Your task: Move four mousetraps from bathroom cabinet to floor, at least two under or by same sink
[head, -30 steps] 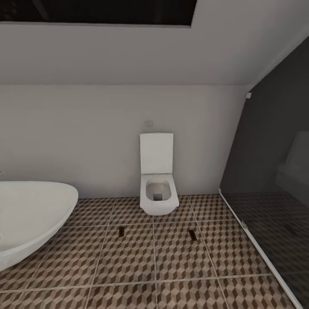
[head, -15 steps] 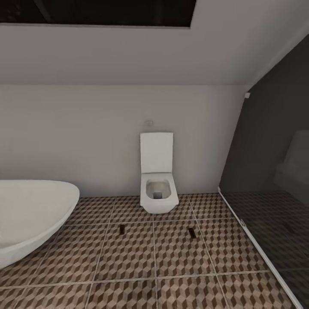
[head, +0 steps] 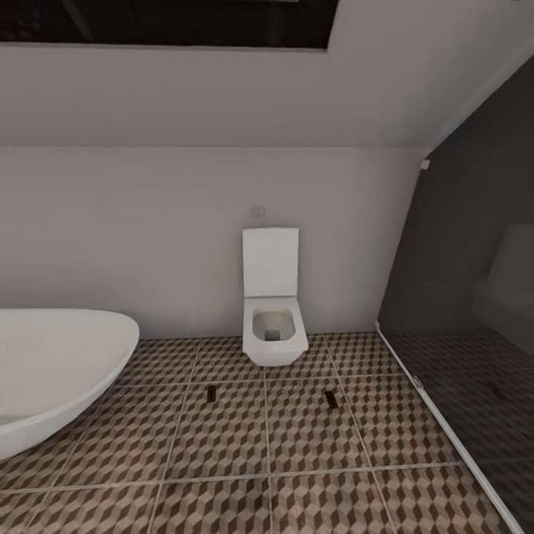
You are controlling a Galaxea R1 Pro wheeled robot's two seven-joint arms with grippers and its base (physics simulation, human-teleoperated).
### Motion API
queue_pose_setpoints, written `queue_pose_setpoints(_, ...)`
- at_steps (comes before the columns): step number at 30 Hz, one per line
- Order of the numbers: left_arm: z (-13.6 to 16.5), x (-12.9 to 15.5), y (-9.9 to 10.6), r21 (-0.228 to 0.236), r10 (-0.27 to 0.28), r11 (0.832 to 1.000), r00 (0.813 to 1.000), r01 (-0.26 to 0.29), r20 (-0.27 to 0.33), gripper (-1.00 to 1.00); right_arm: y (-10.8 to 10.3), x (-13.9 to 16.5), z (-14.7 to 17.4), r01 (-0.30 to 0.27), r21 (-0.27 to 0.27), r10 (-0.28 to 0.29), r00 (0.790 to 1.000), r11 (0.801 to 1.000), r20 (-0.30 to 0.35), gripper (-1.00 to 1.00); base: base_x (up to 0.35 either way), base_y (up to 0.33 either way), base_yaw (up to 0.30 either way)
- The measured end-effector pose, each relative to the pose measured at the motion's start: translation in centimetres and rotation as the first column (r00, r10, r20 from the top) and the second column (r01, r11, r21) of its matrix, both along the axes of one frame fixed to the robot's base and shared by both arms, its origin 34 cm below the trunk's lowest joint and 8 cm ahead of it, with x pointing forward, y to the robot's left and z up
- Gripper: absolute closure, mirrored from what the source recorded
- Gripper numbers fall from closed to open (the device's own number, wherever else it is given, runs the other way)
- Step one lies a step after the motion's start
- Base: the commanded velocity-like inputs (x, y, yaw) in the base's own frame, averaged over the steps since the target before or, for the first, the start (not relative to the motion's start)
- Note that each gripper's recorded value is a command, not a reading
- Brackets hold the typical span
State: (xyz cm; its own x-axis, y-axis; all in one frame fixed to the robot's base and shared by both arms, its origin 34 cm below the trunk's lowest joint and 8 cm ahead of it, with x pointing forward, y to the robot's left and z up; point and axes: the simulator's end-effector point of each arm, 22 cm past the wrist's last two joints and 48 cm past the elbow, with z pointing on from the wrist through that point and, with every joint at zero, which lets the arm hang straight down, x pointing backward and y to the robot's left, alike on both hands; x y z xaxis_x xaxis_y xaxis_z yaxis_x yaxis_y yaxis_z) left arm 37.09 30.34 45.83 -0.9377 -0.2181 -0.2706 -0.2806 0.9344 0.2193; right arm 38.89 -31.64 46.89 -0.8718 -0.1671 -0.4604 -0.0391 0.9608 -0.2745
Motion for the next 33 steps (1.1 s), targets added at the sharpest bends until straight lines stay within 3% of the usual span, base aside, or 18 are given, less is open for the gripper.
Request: queue_pose_setpoints(33, 0.1, 0.2, 0.9, 0.016, 0.003, 1.000, 1.000, -0.003, 0.006, -1.00, -0.1, 0.0, 0.0, 0.000, -0.001, 0.000, 1.000, 1.000, 0.000, -1.00, -0.015, 0.000, 0.000)
